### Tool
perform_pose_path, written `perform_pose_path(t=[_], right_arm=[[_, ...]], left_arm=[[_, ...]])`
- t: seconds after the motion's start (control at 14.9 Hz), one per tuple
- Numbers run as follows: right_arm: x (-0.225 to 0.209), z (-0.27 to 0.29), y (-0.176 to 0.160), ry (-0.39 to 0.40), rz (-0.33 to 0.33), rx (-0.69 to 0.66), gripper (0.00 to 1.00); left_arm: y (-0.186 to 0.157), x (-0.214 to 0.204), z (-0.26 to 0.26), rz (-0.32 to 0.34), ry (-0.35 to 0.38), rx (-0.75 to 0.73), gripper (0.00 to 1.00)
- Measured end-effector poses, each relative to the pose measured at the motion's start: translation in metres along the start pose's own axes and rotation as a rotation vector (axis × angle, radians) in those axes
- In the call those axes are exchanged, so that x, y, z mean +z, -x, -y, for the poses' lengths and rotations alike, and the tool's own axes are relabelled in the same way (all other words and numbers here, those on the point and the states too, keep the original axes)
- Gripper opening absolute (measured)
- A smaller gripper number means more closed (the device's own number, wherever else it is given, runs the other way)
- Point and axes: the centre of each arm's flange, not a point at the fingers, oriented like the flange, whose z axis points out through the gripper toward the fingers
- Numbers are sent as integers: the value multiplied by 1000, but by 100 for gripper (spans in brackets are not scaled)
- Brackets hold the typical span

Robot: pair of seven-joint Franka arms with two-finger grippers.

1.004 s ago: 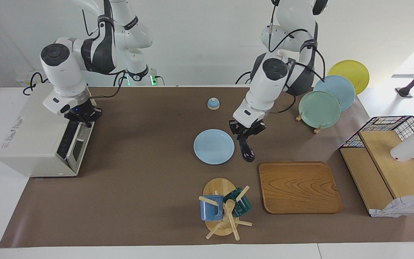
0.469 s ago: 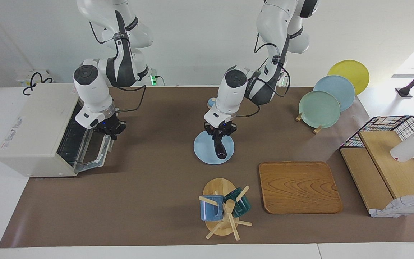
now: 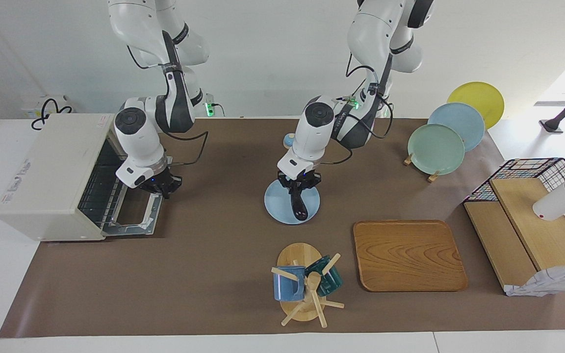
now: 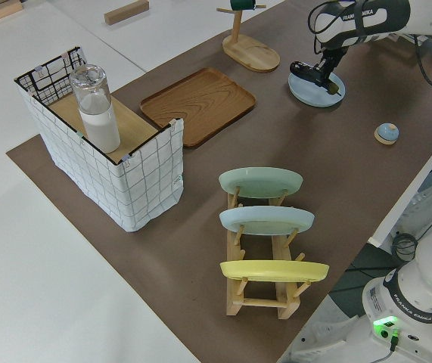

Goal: Put eggplant into oven
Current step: 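Lower the eggplant onto the blue plate while the right gripper lowers the door, then open the left gripper and withdraw it while the right gripper reaches the plate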

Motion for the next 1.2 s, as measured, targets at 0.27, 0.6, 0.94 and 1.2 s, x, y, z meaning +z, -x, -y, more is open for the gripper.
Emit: perform_pose_path(t=[0.27, 0.6, 0.94, 1.2], right_arm=[[9, 8, -1, -36, 14, 23, 1], [-14, 51, -13, -43, -10, -4, 14], [-82, 156, -28, -43, -20, 8, 43], [-125, 302, -16, -81, -92, 63, 68]], left_arm=[[-5, -7, 5, -7, -1, -11, 79], [-38, -80, 52, 2, -17, -65, 100], [-86, -179, 185, -7, -27, -83, 100], [-89, -219, 282, 4, -38, -52, 100]])
